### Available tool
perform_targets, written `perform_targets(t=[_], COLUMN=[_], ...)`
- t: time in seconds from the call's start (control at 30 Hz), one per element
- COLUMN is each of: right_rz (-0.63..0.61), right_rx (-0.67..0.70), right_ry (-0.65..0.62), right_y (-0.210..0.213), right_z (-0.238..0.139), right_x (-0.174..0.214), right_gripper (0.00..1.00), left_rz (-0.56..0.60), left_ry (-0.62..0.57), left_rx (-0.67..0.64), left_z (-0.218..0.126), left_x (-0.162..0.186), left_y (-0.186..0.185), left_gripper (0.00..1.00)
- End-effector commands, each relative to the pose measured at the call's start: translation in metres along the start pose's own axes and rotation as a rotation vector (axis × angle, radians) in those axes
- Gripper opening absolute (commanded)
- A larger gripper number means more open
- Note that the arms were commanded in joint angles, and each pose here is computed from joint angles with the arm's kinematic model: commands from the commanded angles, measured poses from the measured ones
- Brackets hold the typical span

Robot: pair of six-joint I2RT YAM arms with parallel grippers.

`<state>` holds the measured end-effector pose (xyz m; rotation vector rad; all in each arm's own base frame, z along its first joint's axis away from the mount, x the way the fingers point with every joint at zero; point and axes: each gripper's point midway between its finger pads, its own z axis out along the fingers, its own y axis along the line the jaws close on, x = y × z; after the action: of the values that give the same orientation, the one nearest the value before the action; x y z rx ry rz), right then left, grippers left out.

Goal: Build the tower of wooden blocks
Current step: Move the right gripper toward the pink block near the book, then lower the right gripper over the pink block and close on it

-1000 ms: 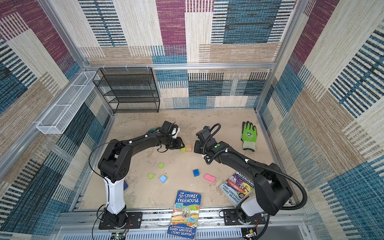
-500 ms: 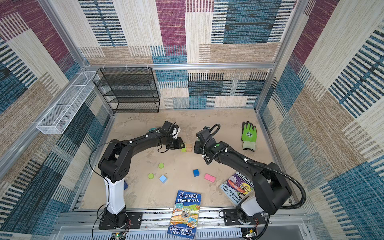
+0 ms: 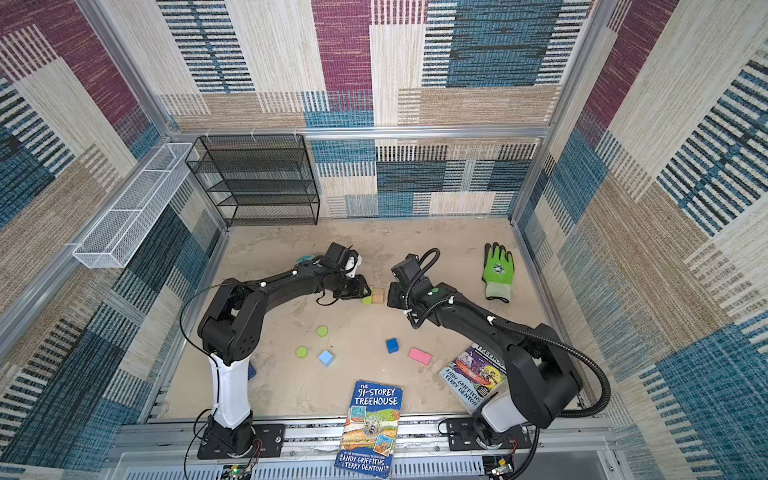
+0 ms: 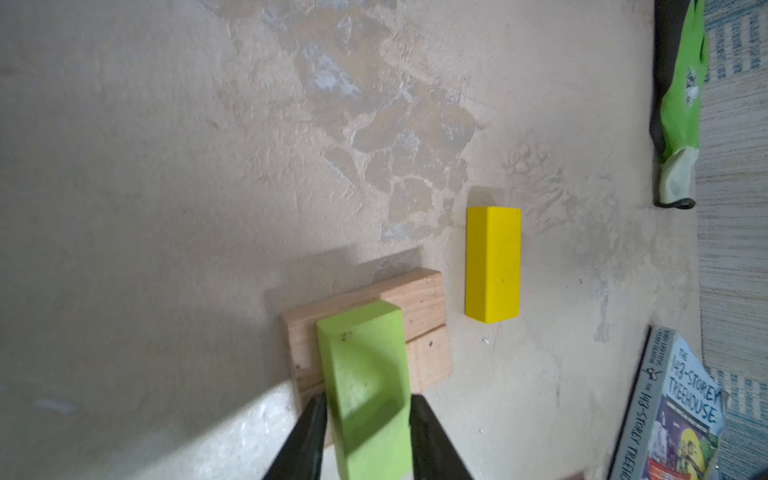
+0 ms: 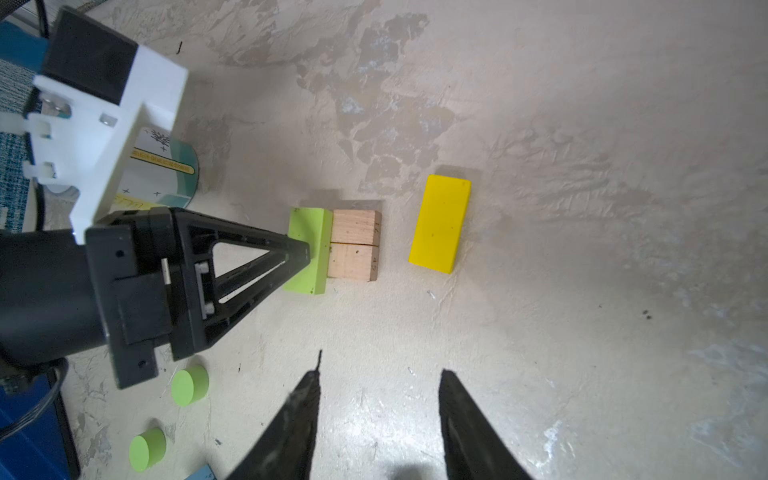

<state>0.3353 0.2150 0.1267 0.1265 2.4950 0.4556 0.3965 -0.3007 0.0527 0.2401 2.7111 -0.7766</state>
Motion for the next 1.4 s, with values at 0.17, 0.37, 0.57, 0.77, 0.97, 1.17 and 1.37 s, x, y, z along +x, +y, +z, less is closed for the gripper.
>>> perform_targets(t=[0.17, 0.37, 0.57, 0.77, 0.97, 1.17, 1.37], right_rz=[-0.007, -0.037, -0.054, -0.039, -0.017, -0.024, -0.019], right_rx=[-0.017, 0.002, 0.015, 0.054, 0.064, 0.091, 0.105], right_ry=[-0.01, 0.022, 0.149, 0.266, 0.329, 0.393, 0.436], right_y=[0.004, -0.003, -0.019, -0.041, -0.054, -0.065, -0.074], right_z=[-0.003, -0.01, -0.013, -0.017, -0.021, -0.024, -0.023], right_x=[-0.003, 0.006, 0.044, 0.084, 0.11, 0.132, 0.149], right_gripper=[0.49, 0.51, 0.58, 0.64, 0.76, 0.82, 0.83], left_rz=[0.006, 0.031, 0.065, 0.085, 0.096, 0.101, 0.1], left_ry=[-0.041, -0.101, -0.153, -0.171, -0.185, -0.19, -0.188], left_rx=[0.016, 0.033, 0.015, -0.007, -0.012, -0.015, -0.018], left_z=[-0.012, -0.039, -0.065, -0.077, -0.084, -0.086, -0.085], left_x=[-0.009, -0.016, -0.018, -0.018, -0.018, -0.017, -0.017], left_y=[-0.009, -0.021, -0.025, -0.025, -0.025, -0.025, -0.024], left_gripper=[0.41, 0.43, 0.44, 0.44, 0.44, 0.44, 0.44])
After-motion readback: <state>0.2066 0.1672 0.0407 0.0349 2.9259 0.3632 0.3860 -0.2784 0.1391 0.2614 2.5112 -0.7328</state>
